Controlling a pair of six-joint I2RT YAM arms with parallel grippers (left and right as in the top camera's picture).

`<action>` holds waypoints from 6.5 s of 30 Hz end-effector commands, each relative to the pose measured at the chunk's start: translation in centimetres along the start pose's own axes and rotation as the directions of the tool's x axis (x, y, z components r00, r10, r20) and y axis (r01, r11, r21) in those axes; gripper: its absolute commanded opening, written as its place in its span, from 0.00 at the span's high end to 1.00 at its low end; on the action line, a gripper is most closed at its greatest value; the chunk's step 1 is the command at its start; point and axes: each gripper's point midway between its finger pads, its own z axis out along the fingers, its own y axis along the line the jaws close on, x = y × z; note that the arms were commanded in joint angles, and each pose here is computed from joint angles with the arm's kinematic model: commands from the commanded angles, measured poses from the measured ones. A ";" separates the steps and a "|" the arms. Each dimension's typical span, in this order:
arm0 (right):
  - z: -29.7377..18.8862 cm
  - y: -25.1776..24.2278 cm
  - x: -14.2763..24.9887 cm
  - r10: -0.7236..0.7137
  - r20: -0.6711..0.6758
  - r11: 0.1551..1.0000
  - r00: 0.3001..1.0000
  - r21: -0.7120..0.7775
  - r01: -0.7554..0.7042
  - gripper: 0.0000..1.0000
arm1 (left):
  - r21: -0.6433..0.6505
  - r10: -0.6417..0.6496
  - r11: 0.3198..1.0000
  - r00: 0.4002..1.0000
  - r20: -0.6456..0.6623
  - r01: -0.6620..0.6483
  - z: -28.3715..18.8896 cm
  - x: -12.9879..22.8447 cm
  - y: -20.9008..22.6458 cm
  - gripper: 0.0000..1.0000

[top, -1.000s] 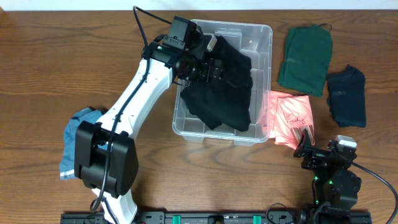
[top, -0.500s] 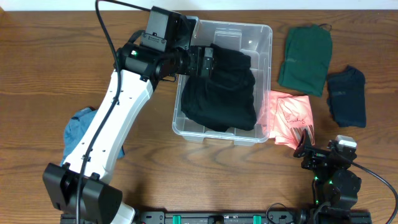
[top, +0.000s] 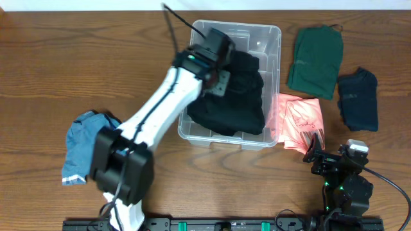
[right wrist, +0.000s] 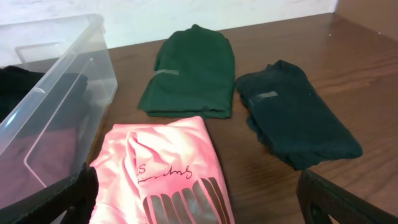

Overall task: Pack container
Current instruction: 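Lower the black pants into the bin and open the left gripper, then withdraw the left gripper back toward the light-blue shirt, then grasp the light-blue shirt with the left gripper, then lift the light-blue shirt and swing it over the bin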

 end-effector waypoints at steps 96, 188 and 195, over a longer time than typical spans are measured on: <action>0.0 0.2 0.1 0.008 -0.002 1.000 1.000 -0.007 -0.008 0.01 | 0.227 -0.867 0.470 0.494 -0.063 0.853 0.2 24.8 31.9 0.13; 0.0 0.2 0.1 0.008 -0.002 1.000 1.000 -0.007 -0.008 0.01 | 0.402 -0.606 0.728 0.796 -0.003 0.555 1.6 18.4 27.8 0.23; 0.0 0.2 0.1 0.008 -0.002 1.000 1.000 -0.007 -0.008 0.01 | 0.405 -0.599 0.733 0.801 0.001 0.547 1.5 18.4 27.7 0.76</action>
